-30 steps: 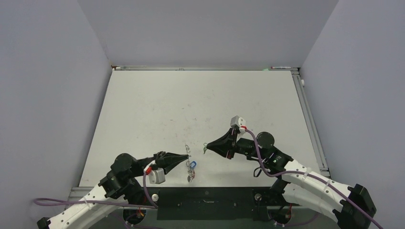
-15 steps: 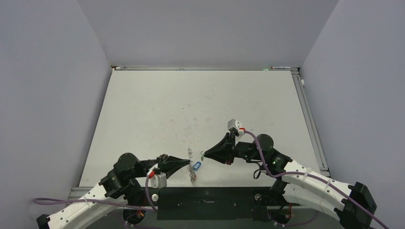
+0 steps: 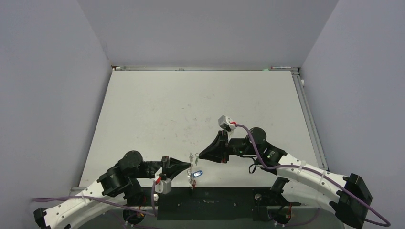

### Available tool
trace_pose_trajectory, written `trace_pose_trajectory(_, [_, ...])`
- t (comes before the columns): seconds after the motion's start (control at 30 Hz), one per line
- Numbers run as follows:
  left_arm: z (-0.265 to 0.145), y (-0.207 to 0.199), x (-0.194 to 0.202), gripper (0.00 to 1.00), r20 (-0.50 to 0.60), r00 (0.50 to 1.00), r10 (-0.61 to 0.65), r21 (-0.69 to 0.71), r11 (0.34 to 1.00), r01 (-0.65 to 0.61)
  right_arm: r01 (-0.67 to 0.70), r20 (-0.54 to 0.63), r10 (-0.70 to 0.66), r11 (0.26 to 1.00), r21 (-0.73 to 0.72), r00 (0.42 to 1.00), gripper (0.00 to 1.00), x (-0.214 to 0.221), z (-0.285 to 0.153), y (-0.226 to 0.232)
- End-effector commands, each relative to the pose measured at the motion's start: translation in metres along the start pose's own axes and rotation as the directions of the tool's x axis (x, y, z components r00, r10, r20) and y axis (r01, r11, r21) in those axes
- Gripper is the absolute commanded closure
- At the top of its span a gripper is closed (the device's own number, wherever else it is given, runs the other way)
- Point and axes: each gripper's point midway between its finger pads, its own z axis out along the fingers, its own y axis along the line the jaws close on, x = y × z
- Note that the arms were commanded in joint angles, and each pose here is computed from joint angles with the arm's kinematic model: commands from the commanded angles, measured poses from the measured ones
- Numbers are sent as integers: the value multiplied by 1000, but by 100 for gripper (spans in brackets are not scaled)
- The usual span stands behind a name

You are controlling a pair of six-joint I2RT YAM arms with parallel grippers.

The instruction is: Put the keys on the keyring

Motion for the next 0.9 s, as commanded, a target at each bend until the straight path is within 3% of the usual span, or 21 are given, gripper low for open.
trace_pose_trajectory(0.0, [-5, 20, -16, 100, -24, 992, 123, -32, 992, -124, 47, 28, -45, 994, -97, 999, 95, -23, 1, 26])
trace_pose_trajectory(0.33, [-13, 28, -14, 100, 9, 989, 150, -157, 977, -147, -69, -20, 67, 990, -124, 998, 95, -7, 2, 28])
trace_pose_trajectory(0.6, [-10, 24, -12, 100, 14, 990, 143, -136, 981, -140, -157, -62, 150, 981, -115, 987, 95, 1, 17, 24])
trace_pose_trajectory(0.87, [-8, 21, -9, 100, 13, 990, 140, -121, 983, -137, -162, -91, 151, 977, -139, 984, 95, 9, 26, 33])
